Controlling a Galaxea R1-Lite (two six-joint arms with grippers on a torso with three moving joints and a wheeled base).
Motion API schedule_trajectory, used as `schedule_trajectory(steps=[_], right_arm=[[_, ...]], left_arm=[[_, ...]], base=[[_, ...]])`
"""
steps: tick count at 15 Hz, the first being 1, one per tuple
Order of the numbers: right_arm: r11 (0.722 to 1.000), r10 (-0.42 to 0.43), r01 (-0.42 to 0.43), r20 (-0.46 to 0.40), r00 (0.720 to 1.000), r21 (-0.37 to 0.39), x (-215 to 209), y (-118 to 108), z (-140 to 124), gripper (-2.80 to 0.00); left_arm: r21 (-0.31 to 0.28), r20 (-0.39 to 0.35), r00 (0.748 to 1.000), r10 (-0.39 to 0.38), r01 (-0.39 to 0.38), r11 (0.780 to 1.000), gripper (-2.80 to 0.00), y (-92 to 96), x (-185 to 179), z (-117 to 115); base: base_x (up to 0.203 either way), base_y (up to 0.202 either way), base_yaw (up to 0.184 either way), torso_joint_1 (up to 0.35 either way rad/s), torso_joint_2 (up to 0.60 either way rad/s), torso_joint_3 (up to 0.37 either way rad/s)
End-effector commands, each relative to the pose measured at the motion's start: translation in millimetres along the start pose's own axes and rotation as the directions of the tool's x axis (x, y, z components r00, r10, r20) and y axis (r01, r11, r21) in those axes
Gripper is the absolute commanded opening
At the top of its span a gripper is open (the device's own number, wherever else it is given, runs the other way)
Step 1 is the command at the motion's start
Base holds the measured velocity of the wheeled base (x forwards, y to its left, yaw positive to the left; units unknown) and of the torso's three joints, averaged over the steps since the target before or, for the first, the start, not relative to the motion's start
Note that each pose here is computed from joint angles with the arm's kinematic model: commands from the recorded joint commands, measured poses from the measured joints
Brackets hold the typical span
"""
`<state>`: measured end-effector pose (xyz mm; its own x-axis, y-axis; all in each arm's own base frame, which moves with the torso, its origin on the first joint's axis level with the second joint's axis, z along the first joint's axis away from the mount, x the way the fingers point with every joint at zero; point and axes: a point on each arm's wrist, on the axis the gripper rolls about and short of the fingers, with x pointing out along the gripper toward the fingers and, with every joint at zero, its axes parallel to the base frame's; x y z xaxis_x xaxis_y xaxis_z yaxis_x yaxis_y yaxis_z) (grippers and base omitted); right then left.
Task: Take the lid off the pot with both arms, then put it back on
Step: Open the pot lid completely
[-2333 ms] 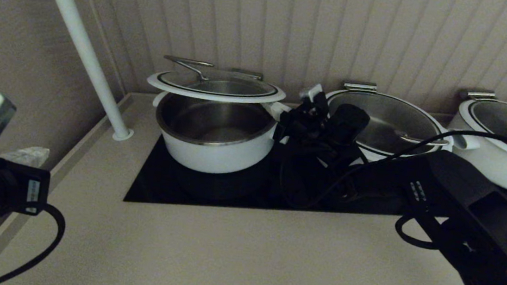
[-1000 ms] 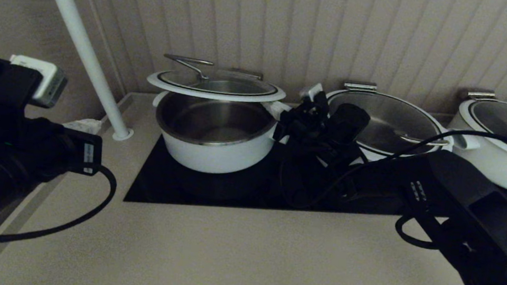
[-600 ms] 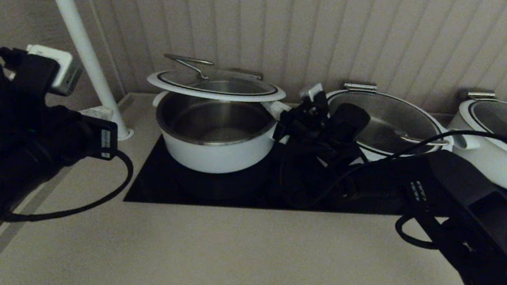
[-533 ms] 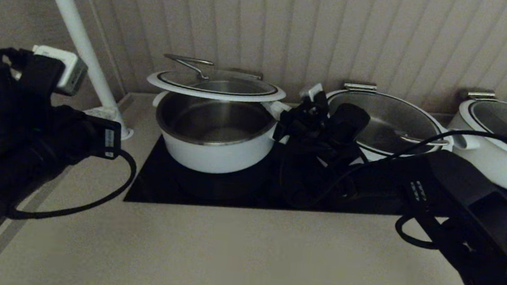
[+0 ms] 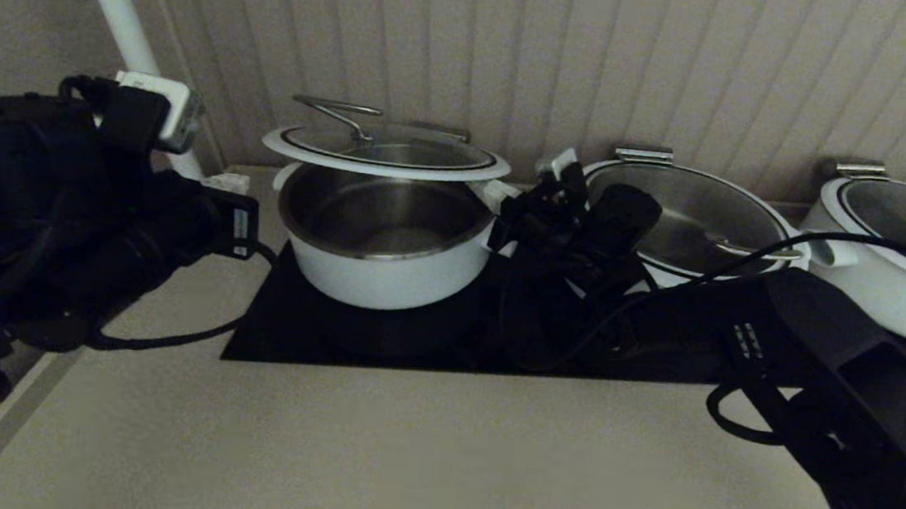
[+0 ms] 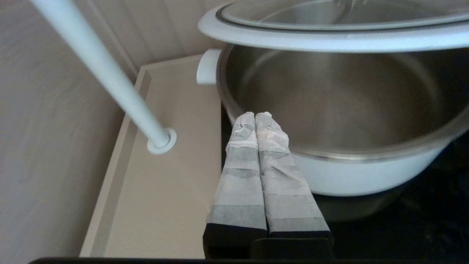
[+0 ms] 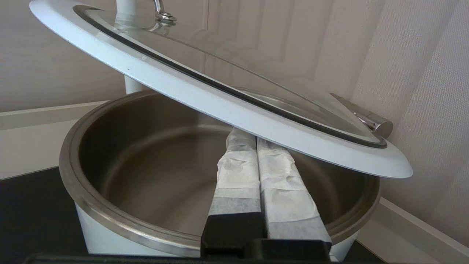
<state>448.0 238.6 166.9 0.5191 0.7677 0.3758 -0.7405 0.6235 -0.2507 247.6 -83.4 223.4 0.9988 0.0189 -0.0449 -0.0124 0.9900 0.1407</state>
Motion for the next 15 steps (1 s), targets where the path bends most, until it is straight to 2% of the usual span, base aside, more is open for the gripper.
schedule_trajectory(steps=[1,6,11,15], right_arm=[[1.0,0.003,-0.003,0.008,1.0,-0.005,0,0,1,-2.8],[1.0,0.004,-0.004,0.009,1.0,-0.004,0,1,1,-2.8],[1.0,0.005,-0.005,0.005,1.0,-0.002,0,1,0,-2.8],[1.0,0.004,-0.004,0.003,1.0,-0.002,0,0,-1,-2.8]], left_arm=[[0.004,-0.02,1.0,-0.002,0.002,1.0,-2.8,-5.1,10,-7],[-0.029,-0.01,1.0,-0.004,0.004,1.0,-2.8,-12.0,28,-4],[-0.092,0.016,1.0,0.0,0.002,0.996,-2.8,-18.9,48,4],[-0.107,0.007,1.0,-0.001,0.002,0.994,-2.8,-21.7,54,1]], base=[[0.0,0.0,0.0,0.0,0.0,0.0],[0.0,0.0,0.0,0.0,0.0,0.0],[0.0,0.0,0.0,0.0,0.0,0.0],[0.0,0.0,0.0,0.0,0.0,0.0]])
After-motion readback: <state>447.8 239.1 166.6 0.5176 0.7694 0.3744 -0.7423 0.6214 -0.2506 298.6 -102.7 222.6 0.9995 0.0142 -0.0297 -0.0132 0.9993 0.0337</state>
